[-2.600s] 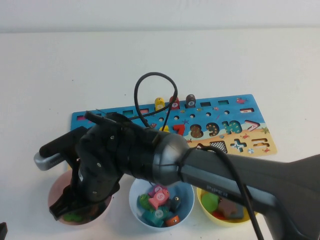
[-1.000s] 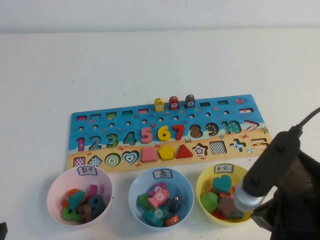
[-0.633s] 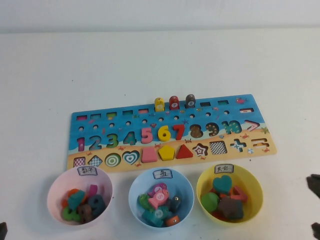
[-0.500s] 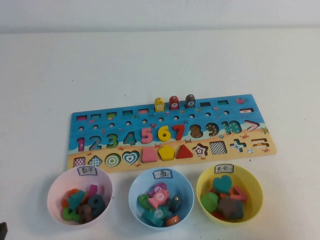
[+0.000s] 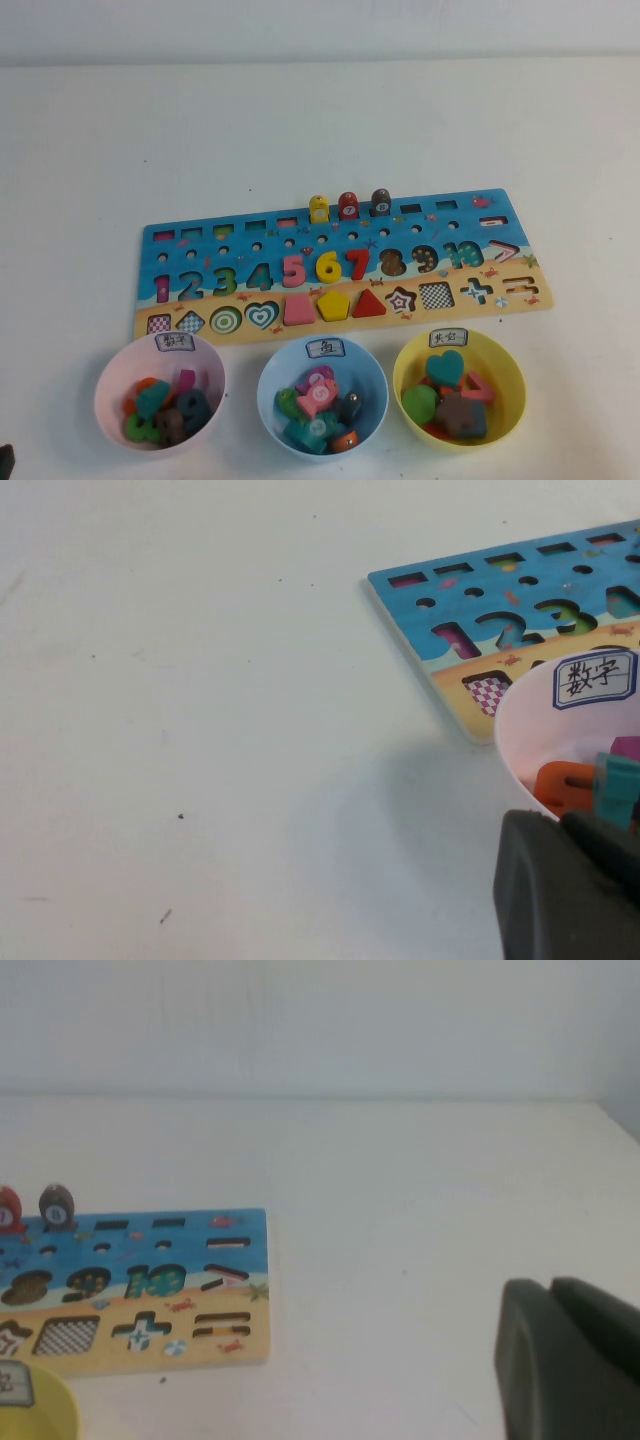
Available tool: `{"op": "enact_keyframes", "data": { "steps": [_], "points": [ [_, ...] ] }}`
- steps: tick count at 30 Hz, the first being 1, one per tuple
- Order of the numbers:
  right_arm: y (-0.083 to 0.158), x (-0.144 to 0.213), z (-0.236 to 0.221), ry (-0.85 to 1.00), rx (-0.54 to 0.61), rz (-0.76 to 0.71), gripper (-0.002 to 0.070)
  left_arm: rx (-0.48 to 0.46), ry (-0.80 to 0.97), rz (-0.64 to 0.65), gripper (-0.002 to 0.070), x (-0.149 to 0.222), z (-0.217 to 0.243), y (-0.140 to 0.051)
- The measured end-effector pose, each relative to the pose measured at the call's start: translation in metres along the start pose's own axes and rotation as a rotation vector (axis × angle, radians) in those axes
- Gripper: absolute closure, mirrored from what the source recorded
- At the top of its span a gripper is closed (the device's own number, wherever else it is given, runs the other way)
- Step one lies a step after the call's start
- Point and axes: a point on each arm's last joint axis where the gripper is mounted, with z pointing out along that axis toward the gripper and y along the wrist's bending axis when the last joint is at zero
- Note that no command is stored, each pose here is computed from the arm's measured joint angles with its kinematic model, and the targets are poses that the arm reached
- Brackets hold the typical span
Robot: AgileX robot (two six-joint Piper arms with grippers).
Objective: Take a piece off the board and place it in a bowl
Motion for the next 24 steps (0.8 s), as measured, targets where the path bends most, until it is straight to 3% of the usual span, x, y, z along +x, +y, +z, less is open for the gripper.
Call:
{"op": "enact_keyframes", "data": {
  "steps": [11,24],
  "points": [
    [-0.0009,0.0022,-0.0066,-0.036,0.005,0.074,0.0694,-0.001,0.0,0.002,0.0674,0.0,0.0,0.0001],
    [0.0037,0.0105,-0.0067,0.057,-0.044,0.043,0.0694,-0.001,0.0,0.002,0.0674,0.0,0.0,0.0001]
  ]
}}
